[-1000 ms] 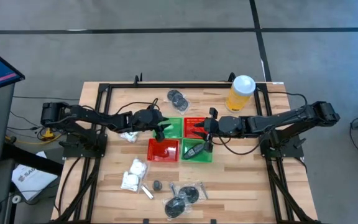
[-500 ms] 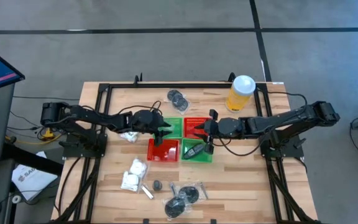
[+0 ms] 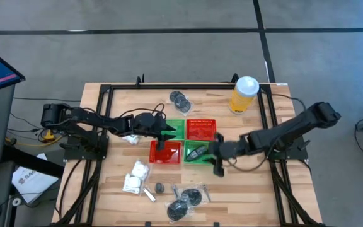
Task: Pick & Place Travel size toiletries
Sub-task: Put the silver nail cutter into the left green basket
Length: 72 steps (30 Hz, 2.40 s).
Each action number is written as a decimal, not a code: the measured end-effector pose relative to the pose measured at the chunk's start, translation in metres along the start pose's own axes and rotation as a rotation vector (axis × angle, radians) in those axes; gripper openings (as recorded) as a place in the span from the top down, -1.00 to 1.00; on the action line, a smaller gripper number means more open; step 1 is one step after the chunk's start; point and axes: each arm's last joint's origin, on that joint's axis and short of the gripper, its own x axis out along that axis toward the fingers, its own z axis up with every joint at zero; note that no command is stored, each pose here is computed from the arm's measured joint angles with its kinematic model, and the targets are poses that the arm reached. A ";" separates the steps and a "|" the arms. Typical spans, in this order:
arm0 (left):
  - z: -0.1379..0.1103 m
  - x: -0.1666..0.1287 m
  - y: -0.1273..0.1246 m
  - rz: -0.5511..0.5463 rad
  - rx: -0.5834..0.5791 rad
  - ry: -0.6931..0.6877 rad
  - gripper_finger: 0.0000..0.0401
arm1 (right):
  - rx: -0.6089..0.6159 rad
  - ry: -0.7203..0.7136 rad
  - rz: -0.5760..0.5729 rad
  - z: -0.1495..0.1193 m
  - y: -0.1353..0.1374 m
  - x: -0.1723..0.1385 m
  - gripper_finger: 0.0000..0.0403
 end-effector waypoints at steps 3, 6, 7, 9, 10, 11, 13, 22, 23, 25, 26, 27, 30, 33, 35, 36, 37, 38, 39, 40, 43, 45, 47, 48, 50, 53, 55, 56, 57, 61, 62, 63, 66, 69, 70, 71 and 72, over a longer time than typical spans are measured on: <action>0.001 0.000 0.000 -0.001 -0.001 -0.010 0.27 | -0.004 0.046 0.036 -0.013 0.018 0.009 0.39; 0.002 0.000 0.000 -0.001 -0.002 -0.016 0.28 | 0.016 0.088 0.056 -0.025 0.032 0.017 0.39; 0.002 0.000 0.000 -0.001 -0.002 -0.016 0.28 | 0.030 0.100 0.061 -0.029 0.036 0.021 0.39; 0.002 0.000 0.000 -0.002 -0.001 -0.019 0.28 | 0.060 0.128 0.065 -0.038 0.043 0.026 0.39; 0.002 0.000 0.000 -0.002 0.000 -0.021 0.28 | 0.081 0.129 0.073 -0.040 0.048 0.029 0.39; 0.002 0.000 0.000 -0.002 0.000 -0.021 0.28 | 0.100 0.138 0.075 -0.044 0.051 0.033 0.39; 0.002 0.000 0.000 -0.001 0.000 -0.026 0.28 | 0.121 0.186 0.072 -0.054 0.056 0.037 0.39; 0.004 0.000 0.000 0.004 0.000 -0.039 0.28 | 0.259 0.228 0.096 -0.077 0.078 0.050 0.39; 0.004 0.000 0.000 0.004 -0.002 -0.039 0.28 | 0.267 0.230 0.098 -0.079 0.080 0.051 0.39; 0.004 0.000 0.000 0.005 -0.002 -0.041 0.28 | 0.279 0.234 0.104 -0.083 0.084 0.054 0.39; 0.004 0.000 0.000 0.005 -0.002 -0.041 0.28 | 0.289 0.232 0.111 -0.084 0.086 0.055 0.39; 0.004 0.000 0.000 0.005 -0.002 -0.041 0.28 | 0.293 0.238 0.109 -0.085 0.088 0.057 0.39; 0.004 0.000 0.000 0.004 -0.003 -0.042 0.28 | 0.296 0.254 0.112 -0.088 0.097 0.063 0.39; 0.004 0.000 0.000 0.004 -0.003 -0.041 0.28 | 0.283 0.267 0.118 -0.089 0.107 0.070 0.39; 0.004 0.000 0.000 0.004 -0.007 -0.042 0.28 | 0.287 0.276 0.124 -0.088 0.113 0.075 0.39; 0.004 0.000 0.000 0.004 -0.011 -0.042 0.28 | 0.282 0.287 0.119 -0.088 0.115 0.077 0.39; 0.004 0.000 0.000 0.004 -0.020 -0.041 0.28 | 0.280 0.294 0.116 -0.087 0.117 0.079 0.39; 0.004 0.000 0.000 0.004 -0.026 -0.042 0.28 | 0.278 0.301 0.113 -0.086 0.119 0.081 0.39; 0.004 0.000 0.000 0.004 -0.029 -0.041 0.28 | 0.275 0.314 0.100 -0.085 0.121 0.082 0.39; 0.004 0.000 0.000 0.004 -0.029 -0.041 0.28 | 0.273 0.327 0.086 -0.084 0.123 0.084 0.39; 0.004 0.000 -0.002 -0.001 -0.027 -0.041 0.28 | 0.267 0.371 0.039 -0.080 0.126 0.085 0.39; 0.004 0.000 -0.002 -0.004 -0.026 -0.041 0.28 | 0.255 0.391 0.021 -0.076 0.129 0.083 0.39; 0.004 0.000 -0.002 -0.004 -0.026 -0.041 0.28 | 0.240 0.393 0.021 -0.071 0.132 0.081 0.39; 0.004 0.000 -0.002 -0.004 -0.026 -0.041 0.28 | 0.232 0.391 0.021 -0.068 0.134 0.079 0.39; 0.004 0.000 -0.002 -0.004 -0.026 -0.041 0.28 | 0.223 0.381 0.004 -0.061 0.137 0.075 0.39; 0.004 0.000 -0.002 -0.004 -0.026 -0.041 0.28 | 0.201 0.412 -0.037 -0.063 0.135 0.073 0.39; 0.004 0.000 -0.002 -0.004 -0.026 -0.041 0.28 | 0.221 0.415 -0.049 -0.063 0.134 0.073 0.39; 0.004 0.000 -0.002 -0.004 -0.026 -0.041 0.28 | 0.232 0.422 -0.061 -0.063 0.134 0.072 0.39; 0.004 0.000 -0.002 -0.004 -0.026 -0.041 0.28 | 0.236 0.434 -0.077 -0.064 0.132 0.072 0.39; 0.004 0.000 -0.002 -0.004 -0.026 -0.040 0.28 | 0.252 0.445 -0.102 -0.067 0.130 0.074 0.39; 0.004 0.000 -0.002 -0.004 -0.026 -0.041 0.28 | 0.253 0.447 -0.104 -0.068 0.130 0.074 0.39; 0.004 0.000 -0.002 -0.004 -0.026 -0.041 0.28 | 0.258 0.444 -0.102 -0.067 0.130 0.075 0.39; 0.004 0.000 -0.002 -0.004 -0.026 -0.041 0.28 | 0.267 0.438 -0.115 -0.067 0.130 0.074 0.39; 0.004 0.000 -0.002 -0.004 -0.026 -0.041 0.28 | 0.267 0.433 -0.123 -0.067 0.129 0.075 0.39; 0.004 0.000 -0.002 -0.004 -0.026 -0.041 0.28 | 0.268 0.434 -0.123 -0.067 0.129 0.074 0.39; 0.004 0.000 -0.002 -0.004 -0.026 -0.041 0.28 | 0.268 0.435 -0.125 -0.068 0.129 0.076 0.39; 0.004 0.000 -0.002 -0.004 -0.026 -0.040 0.28 | 0.276 0.435 -0.127 -0.070 0.130 0.079 0.39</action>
